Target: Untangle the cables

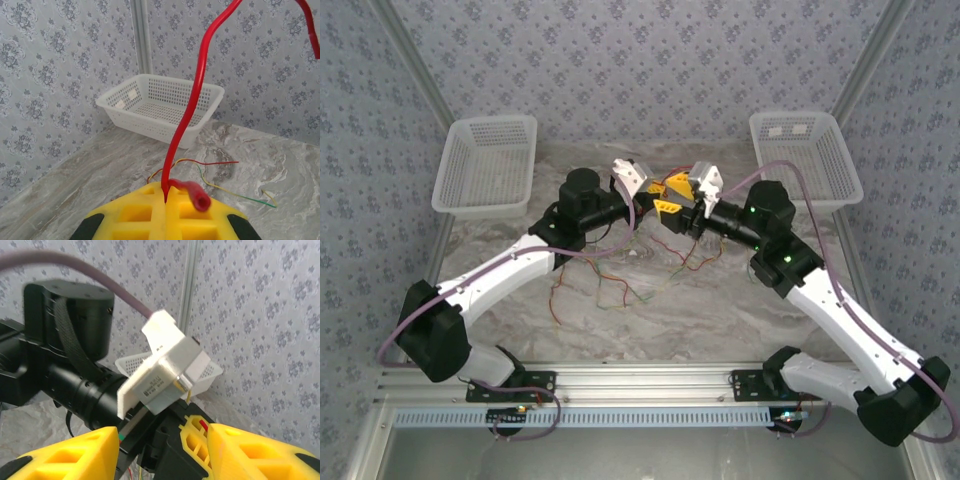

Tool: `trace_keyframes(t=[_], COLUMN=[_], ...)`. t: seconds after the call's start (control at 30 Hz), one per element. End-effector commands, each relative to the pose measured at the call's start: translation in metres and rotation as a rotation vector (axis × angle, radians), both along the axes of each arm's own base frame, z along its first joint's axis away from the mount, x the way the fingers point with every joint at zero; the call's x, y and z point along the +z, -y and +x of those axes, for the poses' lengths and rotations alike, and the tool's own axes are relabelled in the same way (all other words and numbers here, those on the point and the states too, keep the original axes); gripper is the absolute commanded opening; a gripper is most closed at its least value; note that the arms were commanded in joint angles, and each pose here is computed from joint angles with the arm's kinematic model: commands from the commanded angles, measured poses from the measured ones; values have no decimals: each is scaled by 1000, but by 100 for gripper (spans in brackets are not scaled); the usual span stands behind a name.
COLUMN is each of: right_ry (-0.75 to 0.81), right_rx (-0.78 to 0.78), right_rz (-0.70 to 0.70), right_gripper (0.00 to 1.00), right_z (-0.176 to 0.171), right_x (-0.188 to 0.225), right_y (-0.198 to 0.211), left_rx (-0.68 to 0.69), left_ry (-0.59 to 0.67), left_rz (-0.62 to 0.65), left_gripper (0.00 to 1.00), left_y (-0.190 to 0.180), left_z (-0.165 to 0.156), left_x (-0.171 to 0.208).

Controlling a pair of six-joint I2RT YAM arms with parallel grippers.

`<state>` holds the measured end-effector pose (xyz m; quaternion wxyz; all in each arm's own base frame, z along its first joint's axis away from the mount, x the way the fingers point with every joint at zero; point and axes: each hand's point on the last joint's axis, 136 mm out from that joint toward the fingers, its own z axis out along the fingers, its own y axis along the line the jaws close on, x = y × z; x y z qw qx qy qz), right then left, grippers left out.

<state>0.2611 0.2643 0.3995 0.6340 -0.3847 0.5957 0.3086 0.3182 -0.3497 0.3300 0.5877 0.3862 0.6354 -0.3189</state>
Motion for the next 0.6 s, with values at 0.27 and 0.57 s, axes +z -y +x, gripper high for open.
trace_keyframes(t=[0.27,0.57], right_ry=[-22,-25], right_rx=[-86,-114], right_rz=[-88,-51], right_gripper=[56,25], right_z=[49,59], right_x=[-22,-16], right_y=[-7,-5], left_rx=[-36,-91], left_ry=[46,47], left_rz=[-41,-36], left_gripper=[0,0], left_y=[3,7], left_z=[-10,-21], left_x=[25,19])
